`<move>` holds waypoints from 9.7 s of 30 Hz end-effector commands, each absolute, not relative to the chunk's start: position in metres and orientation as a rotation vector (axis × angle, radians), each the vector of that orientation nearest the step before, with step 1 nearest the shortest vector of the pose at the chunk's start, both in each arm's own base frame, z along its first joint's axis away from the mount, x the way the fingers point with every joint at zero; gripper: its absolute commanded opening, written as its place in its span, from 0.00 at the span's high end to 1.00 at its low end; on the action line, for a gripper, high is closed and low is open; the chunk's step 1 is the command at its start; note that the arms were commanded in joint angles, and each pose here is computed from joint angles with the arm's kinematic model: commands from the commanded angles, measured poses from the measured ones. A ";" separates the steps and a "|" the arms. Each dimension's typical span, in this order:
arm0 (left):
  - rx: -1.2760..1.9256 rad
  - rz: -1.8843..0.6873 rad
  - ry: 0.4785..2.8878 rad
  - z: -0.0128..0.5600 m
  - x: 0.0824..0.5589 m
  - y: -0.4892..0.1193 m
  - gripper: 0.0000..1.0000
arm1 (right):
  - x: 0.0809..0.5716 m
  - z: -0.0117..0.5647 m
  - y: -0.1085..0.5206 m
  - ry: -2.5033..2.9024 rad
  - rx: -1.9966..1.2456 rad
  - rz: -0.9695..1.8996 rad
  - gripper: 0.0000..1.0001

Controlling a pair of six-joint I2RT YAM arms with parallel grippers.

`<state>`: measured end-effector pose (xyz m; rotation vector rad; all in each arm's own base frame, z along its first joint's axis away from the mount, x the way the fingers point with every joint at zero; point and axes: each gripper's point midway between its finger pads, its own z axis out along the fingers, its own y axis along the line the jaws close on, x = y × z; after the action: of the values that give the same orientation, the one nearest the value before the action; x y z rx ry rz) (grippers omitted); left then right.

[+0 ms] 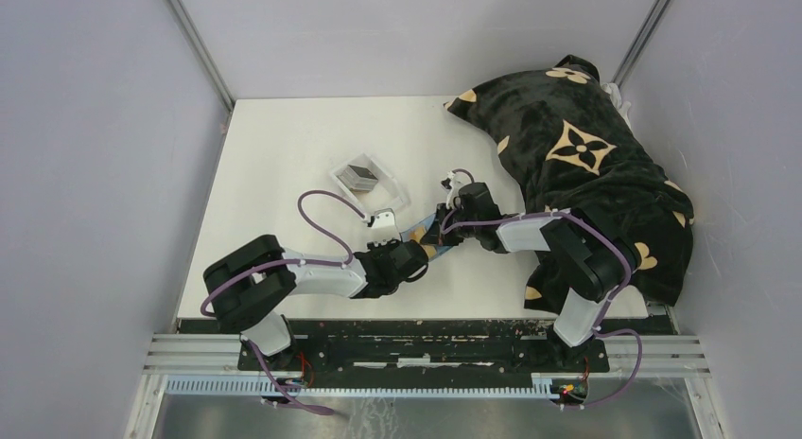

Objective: Put the credit cards into the card holder
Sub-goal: Insert the credit card into the card holder.

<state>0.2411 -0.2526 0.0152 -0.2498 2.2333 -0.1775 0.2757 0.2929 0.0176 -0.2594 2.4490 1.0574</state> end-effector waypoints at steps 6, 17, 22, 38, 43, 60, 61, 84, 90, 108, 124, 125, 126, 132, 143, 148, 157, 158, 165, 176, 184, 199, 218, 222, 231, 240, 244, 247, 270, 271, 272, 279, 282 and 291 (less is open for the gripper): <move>-0.144 0.170 2.368 -0.035 0.211 -0.185 0.94 | 0.192 -0.053 0.274 2.836 -0.331 0.929 0.97; -0.144 0.172 2.378 -0.038 0.208 -0.182 0.95 | 0.190 -0.037 0.272 2.809 -0.399 0.858 0.71; -0.148 0.169 2.379 -0.039 0.207 -0.181 0.95 | 0.201 -0.018 0.269 2.765 -0.421 0.798 0.66; -0.149 0.152 2.377 -0.038 0.206 -0.180 0.95 | 0.229 0.036 0.268 2.632 -0.428 0.706 0.62; -0.150 0.149 2.376 -0.038 0.206 -0.179 0.95 | 0.234 0.047 0.264 2.603 -0.412 0.669 0.60; -0.145 0.134 2.377 -0.037 0.206 -0.182 0.96 | 0.240 0.056 0.262 2.583 -0.415 0.638 0.52; -0.145 0.133 2.376 -0.037 0.206 -0.182 0.96 | 0.240 0.056 0.261 2.581 -0.414 0.628 0.52; -0.144 0.134 2.383 -0.041 0.205 -0.181 0.96 | 0.255 0.071 0.256 2.502 -0.368 0.571 0.71; -0.145 0.132 2.383 -0.041 0.204 -0.181 0.96 | 0.256 0.058 0.256 2.529 -0.358 0.553 0.89; -0.147 0.127 2.388 -0.043 0.203 -0.180 0.96 | 0.259 0.042 0.262 2.556 -0.352 0.555 0.93; -0.142 0.126 2.391 -0.044 0.203 -0.182 0.96 | 0.261 0.046 0.274 2.546 -0.358 0.587 0.92; -0.141 0.127 2.390 -0.044 0.203 -0.181 0.97 | 0.261 0.045 0.274 2.546 -0.361 0.586 0.92; -0.141 0.125 2.390 -0.044 0.203 -0.182 0.96 | 0.262 0.045 0.274 2.545 -0.358 0.584 0.92; -0.142 0.131 2.390 -0.045 0.202 -0.179 0.96 | 0.264 0.044 0.271 2.546 -0.353 0.553 0.92; -0.145 0.132 2.391 -0.045 0.201 -0.178 0.96 | 0.268 0.043 0.260 2.549 -0.350 0.465 0.91; -0.145 0.127 2.390 -0.044 0.201 -0.178 0.96 | 0.269 0.040 0.259 2.553 -0.349 0.450 0.91; -0.144 0.127 2.394 -0.046 0.201 -0.179 0.97 | 0.273 0.034 0.264 2.563 -0.357 0.450 0.91; -0.142 0.124 2.394 -0.045 0.201 -0.180 0.97 | 0.274 0.034 0.264 2.562 -0.356 0.451 0.91; -0.138 0.125 2.399 -0.048 0.201 -0.181 0.97 | 0.278 0.036 0.269 2.552 -0.356 0.469 0.91; -0.138 0.122 2.403 -0.050 0.201 -0.181 0.97 | 0.278 0.038 0.278 2.550 -0.348 0.516 0.91; -0.139 0.123 2.401 -0.050 0.200 -0.179 0.97 | 0.274 0.039 0.272 2.557 -0.340 0.501 0.91; -0.138 0.122 2.404 -0.051 0.199 -0.180 0.97 | 0.267 0.047 0.270 2.547 -0.338 0.513 0.91; -0.138 0.121 2.405 -0.052 0.198 -0.179 0.97 | 0.264 0.039 0.261 2.561 -0.344 0.462 0.90; -0.136 0.118 2.405 -0.051 0.198 -0.180 0.97 | 0.264 0.038 0.264 2.566 -0.344 0.475 0.90; -0.133 0.116 2.405 -0.051 0.199 -0.181 0.97 | 0.265 0.033 0.272 2.578 -0.347 0.506 0.90; -0.131 0.115 2.408 -0.052 0.198 -0.181 0.97 | 0.265 0.034 0.279 2.573 -0.355 0.527 0.90; -0.131 0.113 2.409 -0.053 0.198 -0.181 0.97 | 0.264 0.036 0.284 2.568 -0.363 0.536 0.90; -0.131 0.112 2.411 -0.054 0.198 -0.181 0.97 | 0.263 0.036 0.286 2.564 -0.366 0.537 0.90; -0.137 0.104 2.410 -0.055 0.196 -0.180 0.97 | 0.261 0.036 0.300 2.562 -0.393 0.543 0.90; -0.135 0.105 2.411 -0.055 0.196 -0.180 0.97 | 0.261 0.037 0.301 2.561 -0.394 0.544 0.90; -0.135 0.104 2.411 -0.055 0.196 -0.180 0.97 | 0.261 0.036 0.301 2.563 -0.396 0.541 0.90; -0.134 0.099 2.412 -0.055 0.196 -0.181 0.97 | 0.260 0.037 0.306 2.561 -0.404 0.544 0.90; -0.133 0.100 2.412 -0.055 0.196 -0.180 0.97 | 0.260 0.036 0.308 2.561 -0.407 0.542 0.89; -0.145 0.095 2.395 -0.048 0.197 -0.178 0.97 | 0.261 0.042 0.305 2.545 -0.416 0.508 0.84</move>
<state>0.2400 -0.2507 0.0104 -0.2810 2.1850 -0.2552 0.2511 0.2892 0.0219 -0.4171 2.6126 0.4684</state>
